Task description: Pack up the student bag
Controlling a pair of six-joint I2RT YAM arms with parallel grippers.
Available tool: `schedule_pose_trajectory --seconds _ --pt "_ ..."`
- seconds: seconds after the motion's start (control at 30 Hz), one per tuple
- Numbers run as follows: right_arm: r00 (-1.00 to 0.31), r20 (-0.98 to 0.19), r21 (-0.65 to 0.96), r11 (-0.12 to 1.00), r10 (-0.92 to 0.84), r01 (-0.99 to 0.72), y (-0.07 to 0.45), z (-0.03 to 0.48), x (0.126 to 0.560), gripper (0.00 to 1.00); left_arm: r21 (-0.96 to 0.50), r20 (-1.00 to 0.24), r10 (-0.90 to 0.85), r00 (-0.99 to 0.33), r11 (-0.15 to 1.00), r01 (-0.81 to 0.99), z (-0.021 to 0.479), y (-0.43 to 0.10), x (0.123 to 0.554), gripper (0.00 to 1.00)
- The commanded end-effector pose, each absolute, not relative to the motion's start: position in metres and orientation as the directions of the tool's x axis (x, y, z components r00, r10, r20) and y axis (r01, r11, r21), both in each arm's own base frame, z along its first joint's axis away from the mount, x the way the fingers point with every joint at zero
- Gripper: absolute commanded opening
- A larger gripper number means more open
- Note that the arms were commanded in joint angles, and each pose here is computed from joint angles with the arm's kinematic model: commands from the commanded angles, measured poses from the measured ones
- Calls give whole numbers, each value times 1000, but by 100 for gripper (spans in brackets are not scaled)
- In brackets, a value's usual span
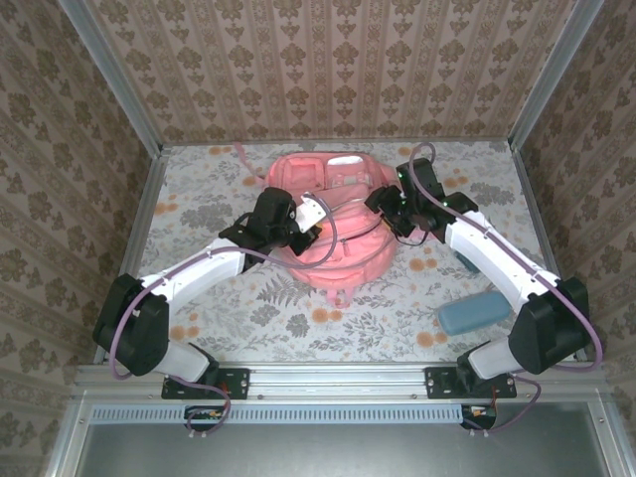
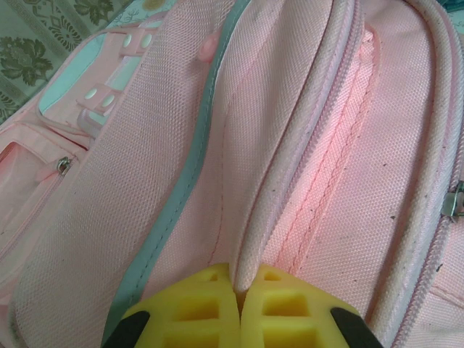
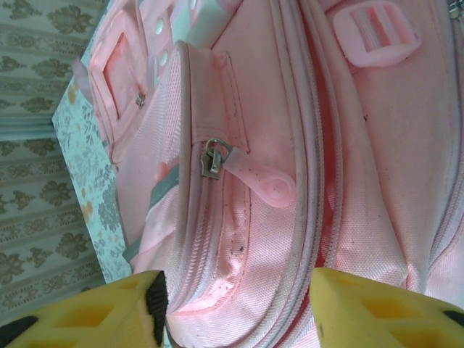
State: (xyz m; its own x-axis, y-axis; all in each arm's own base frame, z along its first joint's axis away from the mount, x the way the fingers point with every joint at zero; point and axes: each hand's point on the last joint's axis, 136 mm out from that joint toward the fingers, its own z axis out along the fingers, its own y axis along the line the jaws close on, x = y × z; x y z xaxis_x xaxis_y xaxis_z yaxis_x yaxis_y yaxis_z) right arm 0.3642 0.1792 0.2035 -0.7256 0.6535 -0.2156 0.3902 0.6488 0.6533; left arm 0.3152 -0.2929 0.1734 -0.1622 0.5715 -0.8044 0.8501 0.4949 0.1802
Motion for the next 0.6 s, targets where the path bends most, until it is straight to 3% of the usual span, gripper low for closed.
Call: schedule_pose_trajectory --seconds 0.0,0.33,0.43,0.5,0.57 --pt "-717 -240 603 679 655 419 175 203 367 54 200 -876 478 -60 475 857 218 -305 311 0" --pt "-789 -106 636 651 606 415 223 189 373 53 193 -876 479 -63 468 862 216 -307 310 0" --pt "-793 -68 655 627 605 422 231 185 375 45 186 -880 471 -67 472 862 218 -306 308 3" --pt "-795 -48 688 597 605 413 239 187 379 34 171 -889 452 -79 486 857 222 -304 306 11" --pt "-800 -29 715 571 600 403 246 189 380 24 140 -898 425 -112 520 843 227 -299 304 28"
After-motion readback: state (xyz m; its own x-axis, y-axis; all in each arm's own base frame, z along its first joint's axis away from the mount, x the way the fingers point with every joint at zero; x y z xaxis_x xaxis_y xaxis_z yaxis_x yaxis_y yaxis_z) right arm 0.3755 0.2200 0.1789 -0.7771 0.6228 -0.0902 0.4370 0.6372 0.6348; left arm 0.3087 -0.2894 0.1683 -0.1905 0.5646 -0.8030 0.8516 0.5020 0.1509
